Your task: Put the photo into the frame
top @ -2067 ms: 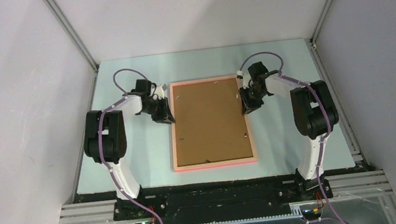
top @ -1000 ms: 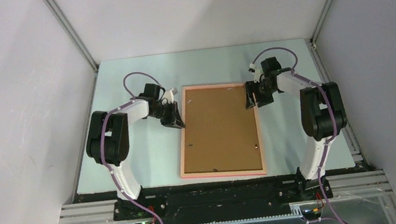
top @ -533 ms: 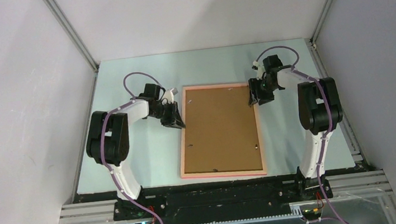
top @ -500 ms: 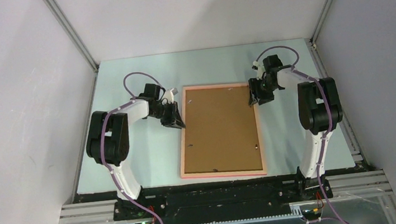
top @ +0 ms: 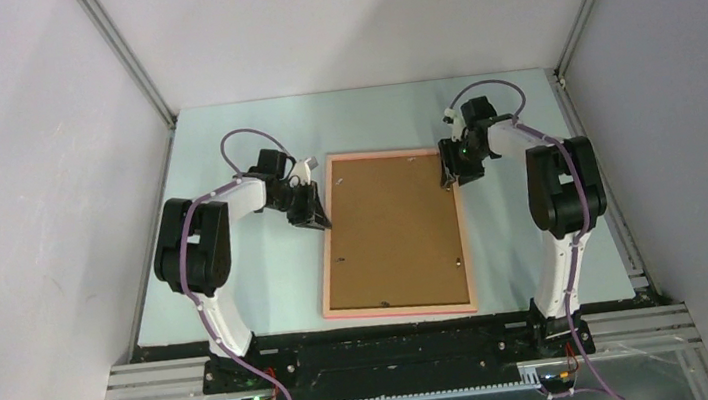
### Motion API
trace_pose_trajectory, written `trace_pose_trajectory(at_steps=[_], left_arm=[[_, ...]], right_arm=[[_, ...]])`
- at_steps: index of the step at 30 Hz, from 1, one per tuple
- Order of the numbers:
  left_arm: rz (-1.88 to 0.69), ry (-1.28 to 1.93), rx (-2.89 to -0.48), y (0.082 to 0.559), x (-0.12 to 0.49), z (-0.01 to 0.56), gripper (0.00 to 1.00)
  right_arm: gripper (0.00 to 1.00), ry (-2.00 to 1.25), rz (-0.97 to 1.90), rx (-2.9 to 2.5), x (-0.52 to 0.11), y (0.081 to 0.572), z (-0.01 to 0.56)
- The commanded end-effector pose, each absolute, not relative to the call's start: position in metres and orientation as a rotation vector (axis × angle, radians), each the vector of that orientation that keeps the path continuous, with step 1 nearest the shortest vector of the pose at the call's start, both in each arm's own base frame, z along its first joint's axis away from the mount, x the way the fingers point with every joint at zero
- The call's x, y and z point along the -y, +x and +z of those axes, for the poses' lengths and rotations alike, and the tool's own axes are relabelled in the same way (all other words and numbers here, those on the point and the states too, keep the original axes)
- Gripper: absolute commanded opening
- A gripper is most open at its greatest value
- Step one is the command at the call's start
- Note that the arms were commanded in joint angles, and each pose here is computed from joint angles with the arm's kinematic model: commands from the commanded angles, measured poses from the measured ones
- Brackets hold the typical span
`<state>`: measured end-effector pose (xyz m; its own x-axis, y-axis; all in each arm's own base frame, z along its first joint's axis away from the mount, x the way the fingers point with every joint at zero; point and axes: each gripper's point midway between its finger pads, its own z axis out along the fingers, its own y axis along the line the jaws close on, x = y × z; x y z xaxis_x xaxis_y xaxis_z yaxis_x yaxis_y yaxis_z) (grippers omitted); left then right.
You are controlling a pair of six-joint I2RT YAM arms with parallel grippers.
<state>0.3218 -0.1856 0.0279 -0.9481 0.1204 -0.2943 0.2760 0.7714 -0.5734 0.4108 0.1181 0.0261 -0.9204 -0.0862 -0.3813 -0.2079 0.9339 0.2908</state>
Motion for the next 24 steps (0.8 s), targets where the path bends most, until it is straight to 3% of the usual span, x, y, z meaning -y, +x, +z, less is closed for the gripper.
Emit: trace_pose_trajectory(at_steps=[1,24], left_arm=[[-1.026,0.395,-2.634,0.3205,0.1996,0.0525,0.12],[-1.028,0.357,-2.638,0.3238,0.1938,0.0519,0.11]], right_arm=[[0.53,-0.210,0.408,-2.728,-0.1180,0.4184,0.0222],[0.33,-0.333,0.348,-2.736,-0.1116,0.4106,0.0255]])
